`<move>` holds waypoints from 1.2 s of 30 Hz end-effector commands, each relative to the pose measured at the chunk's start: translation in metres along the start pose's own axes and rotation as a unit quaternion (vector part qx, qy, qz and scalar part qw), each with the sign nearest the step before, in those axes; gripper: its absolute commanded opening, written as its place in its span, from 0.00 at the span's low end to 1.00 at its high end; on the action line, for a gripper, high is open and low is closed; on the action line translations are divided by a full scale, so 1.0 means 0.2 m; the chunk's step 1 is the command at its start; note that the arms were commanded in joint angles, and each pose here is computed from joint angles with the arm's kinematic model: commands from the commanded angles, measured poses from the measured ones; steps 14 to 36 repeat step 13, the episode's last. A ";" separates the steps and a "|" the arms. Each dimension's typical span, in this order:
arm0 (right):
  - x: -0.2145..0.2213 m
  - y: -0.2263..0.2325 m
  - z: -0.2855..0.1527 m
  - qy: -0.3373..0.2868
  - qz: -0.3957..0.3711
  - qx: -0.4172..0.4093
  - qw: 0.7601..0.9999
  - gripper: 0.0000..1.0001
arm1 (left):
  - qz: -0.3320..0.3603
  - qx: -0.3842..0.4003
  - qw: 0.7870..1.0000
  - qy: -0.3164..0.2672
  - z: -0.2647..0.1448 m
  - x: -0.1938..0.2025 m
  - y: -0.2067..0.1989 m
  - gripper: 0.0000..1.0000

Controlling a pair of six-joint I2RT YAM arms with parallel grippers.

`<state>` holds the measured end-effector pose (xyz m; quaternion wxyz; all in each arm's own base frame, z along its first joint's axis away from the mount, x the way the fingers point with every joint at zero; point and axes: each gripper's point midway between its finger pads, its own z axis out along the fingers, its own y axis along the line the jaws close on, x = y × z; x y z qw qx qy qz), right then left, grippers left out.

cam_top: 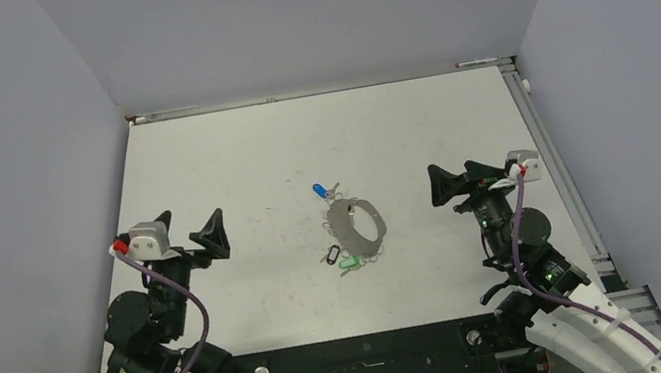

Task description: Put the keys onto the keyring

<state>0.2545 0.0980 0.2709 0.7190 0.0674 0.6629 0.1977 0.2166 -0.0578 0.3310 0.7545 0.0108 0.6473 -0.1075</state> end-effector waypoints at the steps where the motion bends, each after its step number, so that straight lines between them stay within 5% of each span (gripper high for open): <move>1: -0.02 0.03 0.01 -0.011 -0.003 -0.013 1.000 0.85 | 0.003 0.009 1.000 -0.015 0.01 -0.05 -0.02 0.96; 36: 0.01 0.00 0.03 0.004 -0.009 0.010 1.000 0.82 | 0.007 0.014 1.000 -0.011 0.02 -0.04 -0.03 0.96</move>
